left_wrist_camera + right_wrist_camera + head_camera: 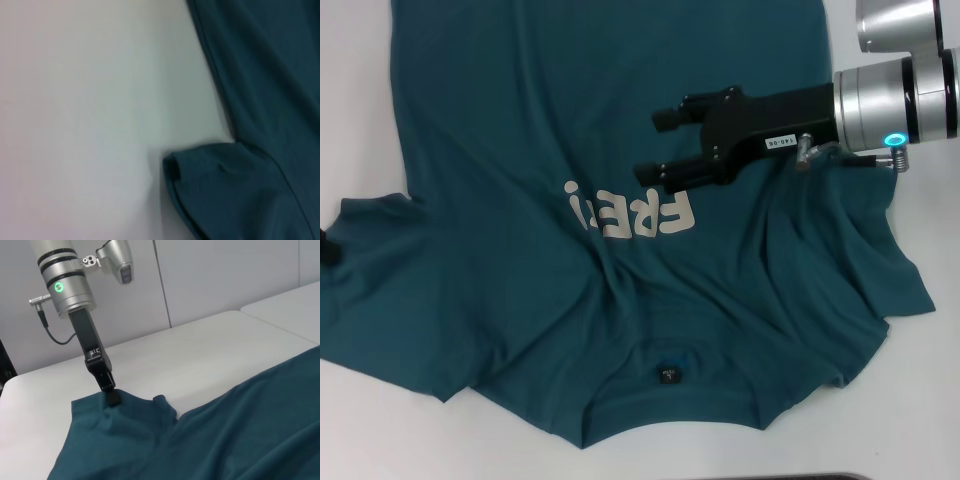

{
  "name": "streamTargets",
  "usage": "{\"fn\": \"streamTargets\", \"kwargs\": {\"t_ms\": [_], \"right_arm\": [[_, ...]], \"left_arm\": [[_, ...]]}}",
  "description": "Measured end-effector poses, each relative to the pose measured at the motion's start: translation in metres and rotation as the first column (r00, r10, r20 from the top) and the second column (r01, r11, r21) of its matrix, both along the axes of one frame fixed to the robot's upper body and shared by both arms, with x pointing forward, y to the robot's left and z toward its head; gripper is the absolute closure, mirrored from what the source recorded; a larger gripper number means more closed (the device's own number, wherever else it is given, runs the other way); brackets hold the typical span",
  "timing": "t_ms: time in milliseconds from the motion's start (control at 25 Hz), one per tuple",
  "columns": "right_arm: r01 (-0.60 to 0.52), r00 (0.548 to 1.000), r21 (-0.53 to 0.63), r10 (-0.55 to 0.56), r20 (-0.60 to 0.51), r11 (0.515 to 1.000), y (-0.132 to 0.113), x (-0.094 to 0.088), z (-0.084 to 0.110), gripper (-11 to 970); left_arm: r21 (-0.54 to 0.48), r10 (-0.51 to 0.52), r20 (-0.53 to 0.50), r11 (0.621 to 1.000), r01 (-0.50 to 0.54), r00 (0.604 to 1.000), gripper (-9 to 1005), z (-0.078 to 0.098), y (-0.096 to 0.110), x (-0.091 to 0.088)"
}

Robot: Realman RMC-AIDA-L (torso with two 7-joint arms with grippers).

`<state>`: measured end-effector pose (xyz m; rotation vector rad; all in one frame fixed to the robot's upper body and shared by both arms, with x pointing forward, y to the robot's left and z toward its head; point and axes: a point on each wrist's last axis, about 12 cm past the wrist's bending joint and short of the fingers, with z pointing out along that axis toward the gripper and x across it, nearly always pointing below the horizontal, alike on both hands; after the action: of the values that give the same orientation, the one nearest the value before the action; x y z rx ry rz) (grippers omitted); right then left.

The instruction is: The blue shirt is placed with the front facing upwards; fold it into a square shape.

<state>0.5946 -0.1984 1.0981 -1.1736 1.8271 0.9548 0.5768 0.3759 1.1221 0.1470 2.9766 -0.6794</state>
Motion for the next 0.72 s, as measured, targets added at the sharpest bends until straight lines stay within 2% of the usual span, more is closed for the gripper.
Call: {"fn": "streamTargets", "kwargs": {"t_ms": [280, 720], "right_arm": [[0.000, 1.000, -0.001, 0.000, 0.003, 1.000, 0.001, 0.001, 0.001, 81], [0.011, 1.000, -0.009, -0.011, 0.010, 1.000, 0.001, 0.003, 0.000, 82]], "left_arm": [[-0.014, -0.007, -0.005, 1.000, 0.007, 1.000, 976, 0.004, -0.001, 0.001], [-0.088, -0.050, 0.017, 0.995, 0.052, 0.999, 974, 0.025, -0.009, 0.009]]}}
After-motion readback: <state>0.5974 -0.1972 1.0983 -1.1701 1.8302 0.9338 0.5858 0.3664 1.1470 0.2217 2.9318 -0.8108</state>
